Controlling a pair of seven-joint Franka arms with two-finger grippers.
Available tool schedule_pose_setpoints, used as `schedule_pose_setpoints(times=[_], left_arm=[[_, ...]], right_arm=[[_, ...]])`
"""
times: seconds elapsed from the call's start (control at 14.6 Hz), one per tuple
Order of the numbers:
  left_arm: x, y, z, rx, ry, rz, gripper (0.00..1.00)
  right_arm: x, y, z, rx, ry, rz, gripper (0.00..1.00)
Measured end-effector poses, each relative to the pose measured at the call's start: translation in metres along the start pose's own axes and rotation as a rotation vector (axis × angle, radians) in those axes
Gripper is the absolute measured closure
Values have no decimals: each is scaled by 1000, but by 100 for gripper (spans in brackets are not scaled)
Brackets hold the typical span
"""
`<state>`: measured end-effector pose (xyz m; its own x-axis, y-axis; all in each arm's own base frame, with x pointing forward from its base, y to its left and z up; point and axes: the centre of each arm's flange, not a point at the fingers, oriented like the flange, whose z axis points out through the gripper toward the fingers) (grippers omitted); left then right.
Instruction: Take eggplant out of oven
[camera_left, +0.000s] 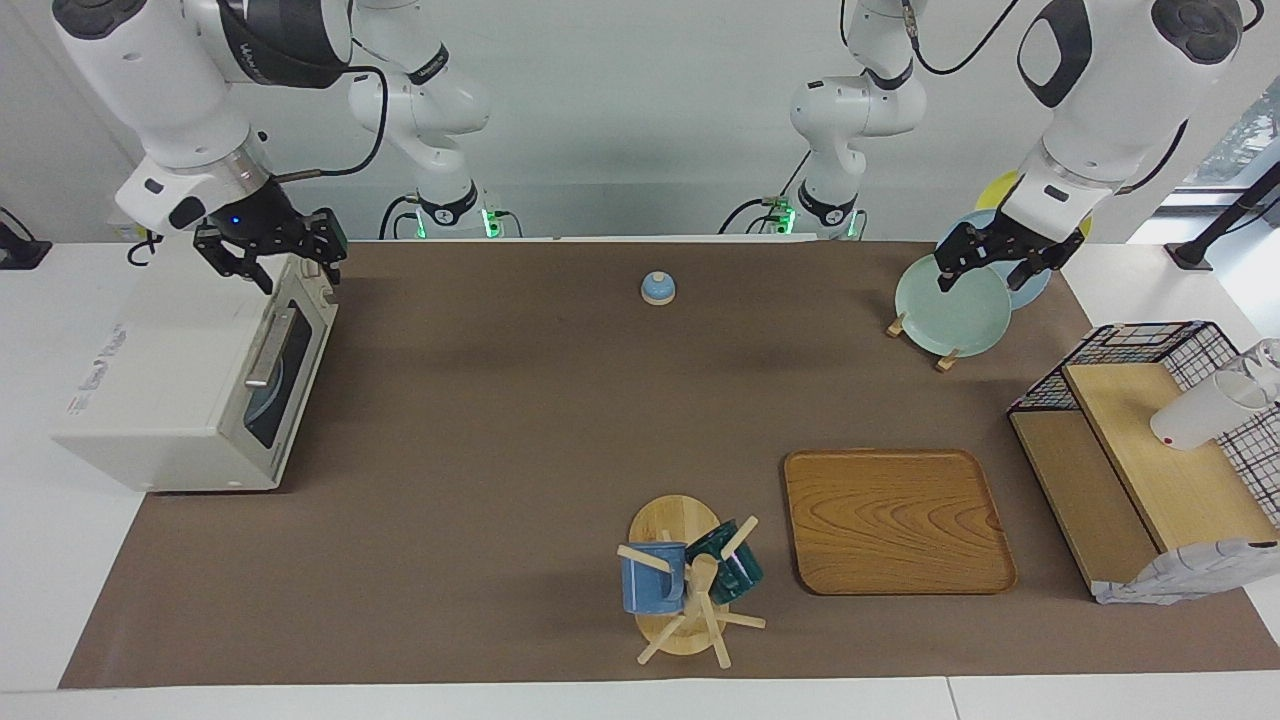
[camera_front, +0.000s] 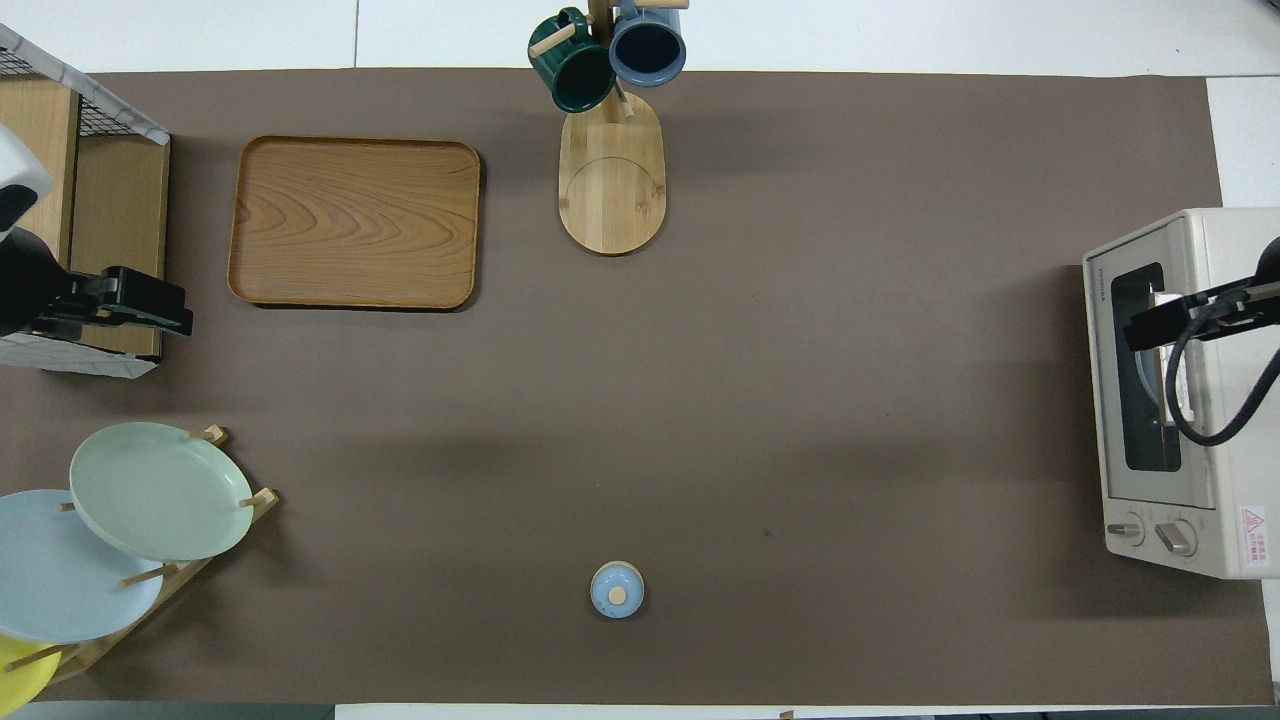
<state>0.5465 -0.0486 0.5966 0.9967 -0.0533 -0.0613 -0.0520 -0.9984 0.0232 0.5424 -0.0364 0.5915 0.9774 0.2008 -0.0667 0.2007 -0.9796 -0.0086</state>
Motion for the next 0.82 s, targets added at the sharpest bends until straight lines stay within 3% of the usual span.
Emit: schedule_pose_setpoints(times=[0.41, 0.48, 0.82], left_arm=[[0, 0, 0, 0, 0, 0, 0], [0, 0, 0, 0, 0, 0, 0], [0, 0, 0, 0, 0, 0, 0]], right_arm=[[-5, 29, 45, -21, 27, 54, 94], [-6, 32, 54, -49, 16, 93, 99], [-9, 49, 98, -155, -17, 166, 99]])
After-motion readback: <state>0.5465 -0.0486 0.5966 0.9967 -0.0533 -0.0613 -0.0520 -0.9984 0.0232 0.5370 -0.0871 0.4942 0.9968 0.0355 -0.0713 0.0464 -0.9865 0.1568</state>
